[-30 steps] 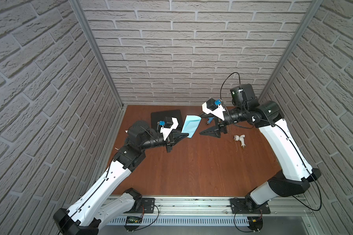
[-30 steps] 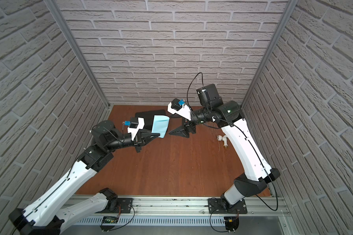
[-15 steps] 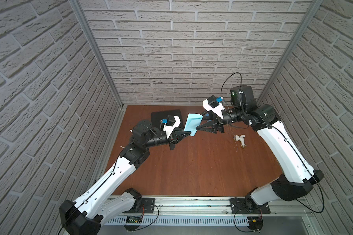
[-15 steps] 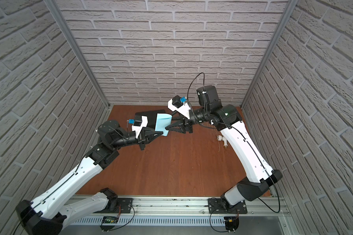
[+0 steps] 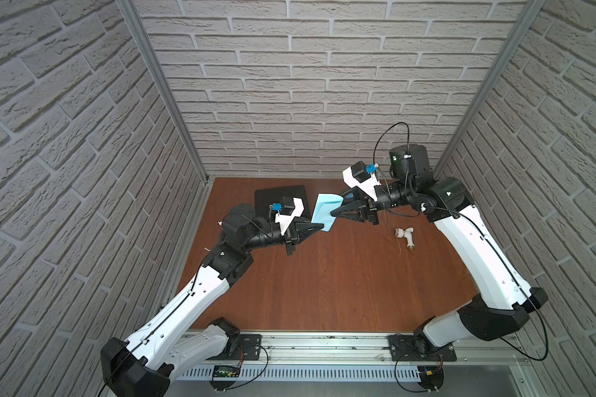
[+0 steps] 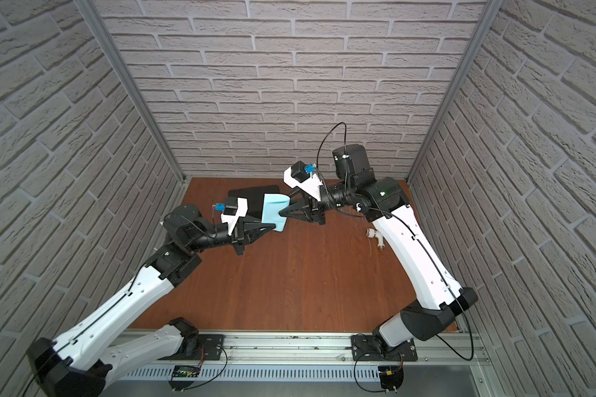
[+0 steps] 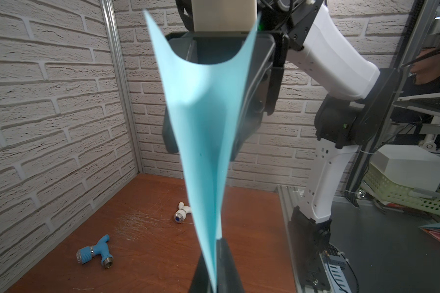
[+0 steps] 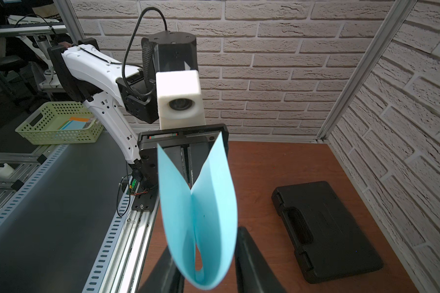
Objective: Fold the square paper along the opposite sides
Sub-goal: Fold the paper.
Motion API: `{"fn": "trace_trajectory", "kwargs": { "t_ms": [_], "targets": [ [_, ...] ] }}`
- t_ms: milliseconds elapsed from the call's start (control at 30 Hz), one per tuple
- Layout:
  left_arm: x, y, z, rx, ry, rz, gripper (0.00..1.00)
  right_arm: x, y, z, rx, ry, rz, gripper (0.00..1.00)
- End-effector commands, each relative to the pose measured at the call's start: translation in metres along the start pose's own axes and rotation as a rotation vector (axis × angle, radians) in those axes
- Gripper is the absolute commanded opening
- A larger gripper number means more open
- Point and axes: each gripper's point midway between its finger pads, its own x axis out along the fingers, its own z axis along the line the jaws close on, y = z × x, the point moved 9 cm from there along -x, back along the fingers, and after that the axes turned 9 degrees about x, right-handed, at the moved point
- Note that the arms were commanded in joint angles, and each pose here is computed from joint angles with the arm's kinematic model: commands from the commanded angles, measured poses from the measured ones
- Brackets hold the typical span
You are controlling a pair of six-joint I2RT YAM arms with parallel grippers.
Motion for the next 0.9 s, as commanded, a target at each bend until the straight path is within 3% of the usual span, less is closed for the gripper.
{"fn": "trace_trajectory", "kwargs": {
  "t_ms": [0,700,867],
  "targets": [
    [-0.0015,-0.0066,-0.0049,0.036,0.025,-0.052,0.02,-0.0104,-0.0116,0.0131,-0.061,-0.012,-0.054,0.3],
    [0.0048,-0.0063,0.0021,0.026,0.027,-0.057,0.01,-0.009,-0.0102,0.012,-0.055,-0.021,-0.058,0.03],
    [0.0047,-0.0058,0.0017,0.021,0.029,-0.051,0.07,-0.009,-0.0096,0.0125,-0.058,-0.021,-0.058,0.03]
  ]
}}
